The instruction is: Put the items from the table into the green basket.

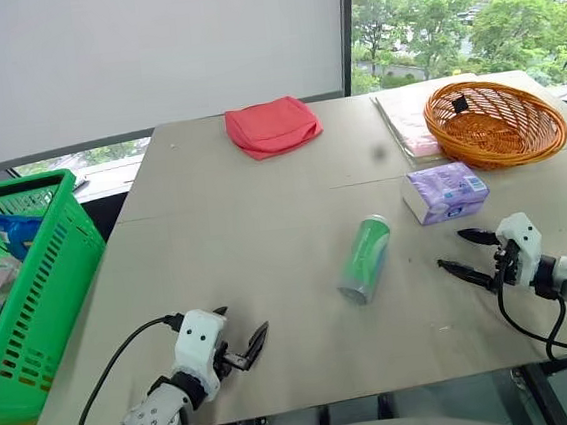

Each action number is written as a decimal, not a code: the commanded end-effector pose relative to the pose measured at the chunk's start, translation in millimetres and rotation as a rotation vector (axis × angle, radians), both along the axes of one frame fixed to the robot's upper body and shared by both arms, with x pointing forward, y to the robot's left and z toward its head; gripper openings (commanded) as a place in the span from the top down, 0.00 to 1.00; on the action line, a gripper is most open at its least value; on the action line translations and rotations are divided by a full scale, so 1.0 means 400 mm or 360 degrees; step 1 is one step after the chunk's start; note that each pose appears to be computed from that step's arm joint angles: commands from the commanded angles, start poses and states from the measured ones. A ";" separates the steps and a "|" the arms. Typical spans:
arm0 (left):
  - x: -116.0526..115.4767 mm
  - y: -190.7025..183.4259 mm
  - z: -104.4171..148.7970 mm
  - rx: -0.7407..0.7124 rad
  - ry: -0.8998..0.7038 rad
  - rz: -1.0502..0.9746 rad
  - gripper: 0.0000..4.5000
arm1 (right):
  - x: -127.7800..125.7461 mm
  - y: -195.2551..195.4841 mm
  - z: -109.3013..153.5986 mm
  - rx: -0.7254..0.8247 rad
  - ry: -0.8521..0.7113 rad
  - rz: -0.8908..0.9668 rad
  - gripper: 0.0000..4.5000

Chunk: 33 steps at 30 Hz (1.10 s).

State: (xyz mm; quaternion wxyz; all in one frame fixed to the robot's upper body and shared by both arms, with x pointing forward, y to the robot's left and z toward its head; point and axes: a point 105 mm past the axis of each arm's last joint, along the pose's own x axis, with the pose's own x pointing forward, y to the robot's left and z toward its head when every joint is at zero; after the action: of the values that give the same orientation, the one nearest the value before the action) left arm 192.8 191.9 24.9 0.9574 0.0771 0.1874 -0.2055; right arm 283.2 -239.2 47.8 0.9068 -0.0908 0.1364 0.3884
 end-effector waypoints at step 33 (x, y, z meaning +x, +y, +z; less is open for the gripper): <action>0.110 -0.188 0.158 -0.0390 -0.0133 -0.0379 0.00 | -0.045 0.056 0.146 0.0109 -0.0082 0.0286 0.00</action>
State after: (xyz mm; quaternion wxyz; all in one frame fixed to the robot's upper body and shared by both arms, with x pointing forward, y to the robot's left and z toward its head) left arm 232.8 124.3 83.8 0.9381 -0.0162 0.1131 -0.3269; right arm 265.9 -220.9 83.6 0.8775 -0.0698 0.1251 0.4576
